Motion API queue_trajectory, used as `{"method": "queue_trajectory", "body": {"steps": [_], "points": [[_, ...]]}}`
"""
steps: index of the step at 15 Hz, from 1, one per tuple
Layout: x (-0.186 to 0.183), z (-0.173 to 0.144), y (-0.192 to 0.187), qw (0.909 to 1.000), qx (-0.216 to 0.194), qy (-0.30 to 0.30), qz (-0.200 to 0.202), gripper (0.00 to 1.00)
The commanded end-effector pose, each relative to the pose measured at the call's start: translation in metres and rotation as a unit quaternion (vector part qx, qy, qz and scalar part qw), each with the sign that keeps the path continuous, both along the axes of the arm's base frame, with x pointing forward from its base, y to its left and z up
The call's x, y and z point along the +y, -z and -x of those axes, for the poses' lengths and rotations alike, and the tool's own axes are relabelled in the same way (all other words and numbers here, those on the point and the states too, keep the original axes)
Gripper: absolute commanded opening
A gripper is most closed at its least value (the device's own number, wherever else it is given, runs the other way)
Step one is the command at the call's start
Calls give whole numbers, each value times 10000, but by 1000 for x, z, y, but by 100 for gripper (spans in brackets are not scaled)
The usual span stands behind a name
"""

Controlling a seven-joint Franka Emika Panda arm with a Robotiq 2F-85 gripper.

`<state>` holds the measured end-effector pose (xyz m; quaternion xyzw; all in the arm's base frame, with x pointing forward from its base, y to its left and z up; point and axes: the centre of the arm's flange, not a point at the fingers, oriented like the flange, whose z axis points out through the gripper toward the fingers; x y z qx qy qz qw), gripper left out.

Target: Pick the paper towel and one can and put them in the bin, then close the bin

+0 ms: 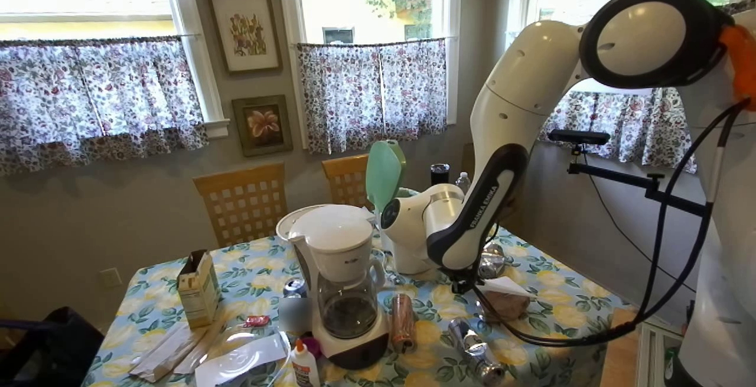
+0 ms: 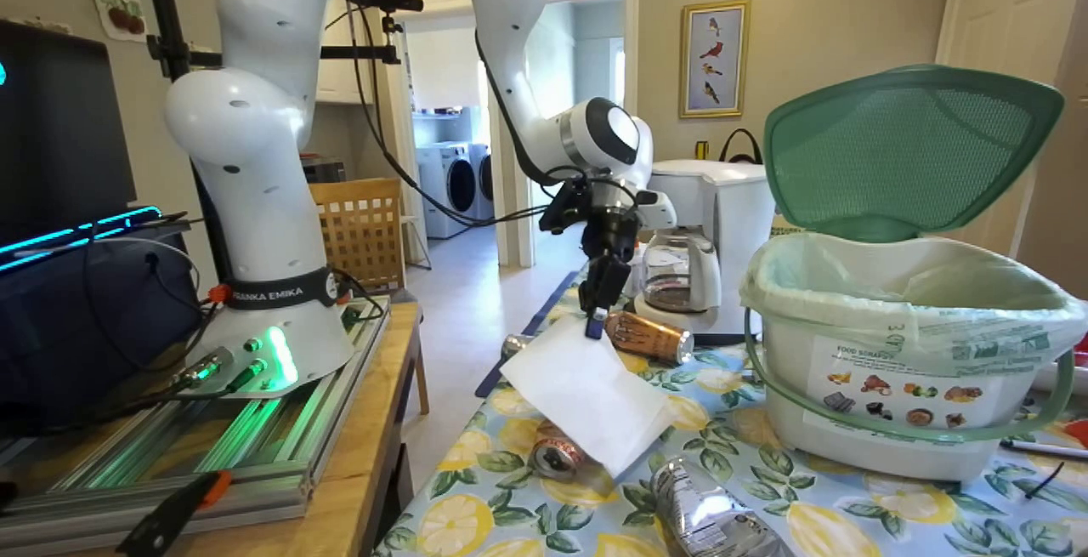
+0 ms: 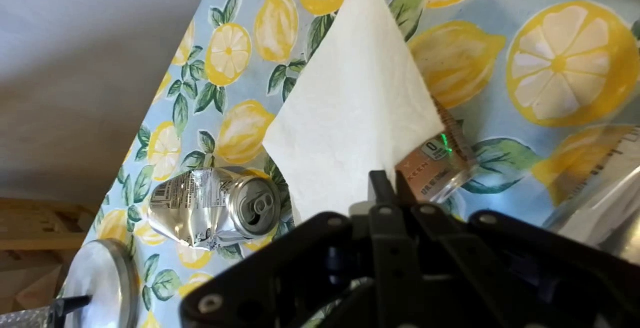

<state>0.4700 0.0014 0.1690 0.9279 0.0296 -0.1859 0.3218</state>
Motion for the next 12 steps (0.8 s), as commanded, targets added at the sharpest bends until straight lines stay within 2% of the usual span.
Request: {"method": "queue_trajectory", "body": {"steps": [1,6,7,8,12], "points": [[2,-8,7,9997,78,-198,90,0],[4,-9,9,9997,91,-212,90,0],[4,-9,10,9997,79,-214,90,26],[5,-9,10,9997,83,-216,86,28],[5,-10,9,9997,78,-218,86,53]]}}
